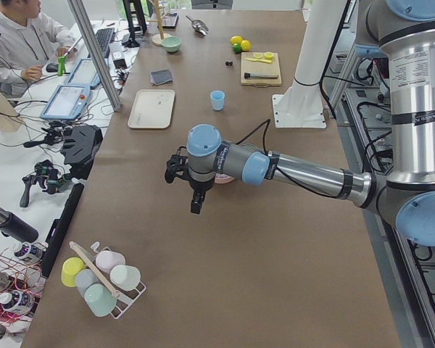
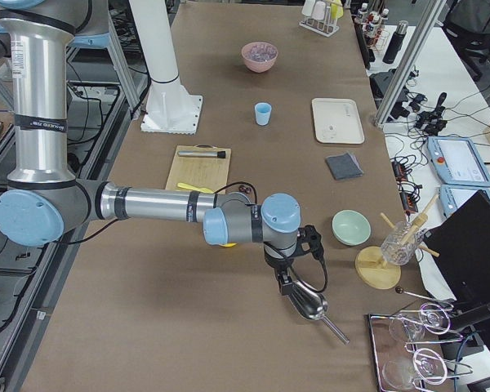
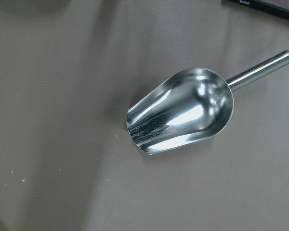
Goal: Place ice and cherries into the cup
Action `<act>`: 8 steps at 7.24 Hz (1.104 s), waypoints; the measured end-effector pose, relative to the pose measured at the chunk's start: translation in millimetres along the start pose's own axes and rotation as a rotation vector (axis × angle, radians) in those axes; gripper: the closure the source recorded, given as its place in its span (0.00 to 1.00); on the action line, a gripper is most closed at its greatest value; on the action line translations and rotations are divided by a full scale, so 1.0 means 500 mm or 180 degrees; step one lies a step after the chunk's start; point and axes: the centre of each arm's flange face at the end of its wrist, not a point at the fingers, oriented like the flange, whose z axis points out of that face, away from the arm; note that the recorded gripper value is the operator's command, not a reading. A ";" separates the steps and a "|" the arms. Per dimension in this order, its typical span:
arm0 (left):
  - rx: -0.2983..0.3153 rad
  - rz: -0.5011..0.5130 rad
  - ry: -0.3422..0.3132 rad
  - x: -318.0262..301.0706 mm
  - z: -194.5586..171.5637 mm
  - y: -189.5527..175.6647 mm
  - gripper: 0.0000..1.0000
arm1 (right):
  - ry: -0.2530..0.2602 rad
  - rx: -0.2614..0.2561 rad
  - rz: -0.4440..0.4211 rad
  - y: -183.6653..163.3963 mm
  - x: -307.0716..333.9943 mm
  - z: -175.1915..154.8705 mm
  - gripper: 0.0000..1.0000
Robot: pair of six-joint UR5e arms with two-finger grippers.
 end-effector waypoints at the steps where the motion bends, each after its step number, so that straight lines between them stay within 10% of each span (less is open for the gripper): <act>1: -0.0010 0.0005 0.0003 0.001 0.003 0.002 0.03 | 0.0001 0.0065 -0.0058 0.016 0.002 0.007 0.00; 8: -0.0006 0.0100 0.0052 0.030 0.007 -0.007 0.03 | -0.0327 0.0196 -0.0149 0.088 0.003 0.054 0.00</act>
